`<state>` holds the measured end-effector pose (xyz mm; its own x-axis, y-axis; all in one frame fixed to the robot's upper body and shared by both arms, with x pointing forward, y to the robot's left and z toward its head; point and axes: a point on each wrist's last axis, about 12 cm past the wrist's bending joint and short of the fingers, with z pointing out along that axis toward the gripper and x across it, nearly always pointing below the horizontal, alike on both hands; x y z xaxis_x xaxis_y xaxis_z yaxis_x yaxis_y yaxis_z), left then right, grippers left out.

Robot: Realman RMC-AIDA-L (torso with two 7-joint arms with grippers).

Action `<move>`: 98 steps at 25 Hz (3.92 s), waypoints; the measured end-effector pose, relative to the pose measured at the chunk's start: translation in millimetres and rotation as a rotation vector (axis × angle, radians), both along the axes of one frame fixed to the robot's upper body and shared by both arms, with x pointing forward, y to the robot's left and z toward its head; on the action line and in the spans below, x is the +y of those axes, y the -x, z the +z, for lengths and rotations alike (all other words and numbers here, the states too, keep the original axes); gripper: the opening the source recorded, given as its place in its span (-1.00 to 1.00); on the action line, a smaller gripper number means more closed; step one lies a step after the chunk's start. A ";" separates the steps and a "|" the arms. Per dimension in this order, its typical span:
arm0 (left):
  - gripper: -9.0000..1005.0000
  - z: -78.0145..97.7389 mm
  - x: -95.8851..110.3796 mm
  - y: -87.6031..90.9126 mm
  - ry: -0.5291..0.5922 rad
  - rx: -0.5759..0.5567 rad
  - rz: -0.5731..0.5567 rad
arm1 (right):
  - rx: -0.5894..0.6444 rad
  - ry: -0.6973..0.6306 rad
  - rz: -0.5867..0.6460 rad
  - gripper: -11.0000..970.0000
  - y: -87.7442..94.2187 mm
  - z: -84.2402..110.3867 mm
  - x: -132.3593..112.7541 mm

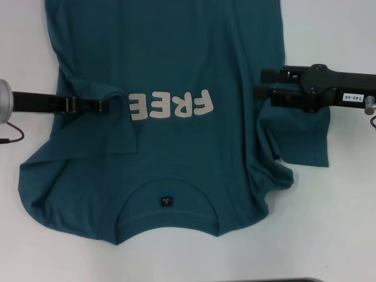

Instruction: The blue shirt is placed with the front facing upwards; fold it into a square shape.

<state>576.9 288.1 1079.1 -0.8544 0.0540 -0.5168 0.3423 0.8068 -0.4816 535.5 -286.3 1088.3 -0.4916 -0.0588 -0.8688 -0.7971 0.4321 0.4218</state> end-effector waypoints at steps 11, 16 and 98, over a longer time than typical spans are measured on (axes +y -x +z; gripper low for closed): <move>0.57 4.5 -2.2 -4.5 0.000 -0.016 -0.005 | 0.001 0.000 -0.002 0.05 -0.1 -0.5 0.6; 0.57 7.2 -5.6 -8.0 0.003 -0.022 -0.014 | 0.001 0.000 -0.003 0.05 0.2 -0.8 0.3; -0.61 22.2 -52.7 -21.7 -0.062 -0.109 -0.157 | -0.003 -0.008 -0.013 0.02 0.8 -1.5 0.3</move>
<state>598.5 235.4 1101.3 -0.7721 0.2167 -0.5974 0.5137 0.7662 -0.3860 534.7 -286.0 1086.8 -0.4893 -0.0452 -0.8710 -0.7931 0.4385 0.4227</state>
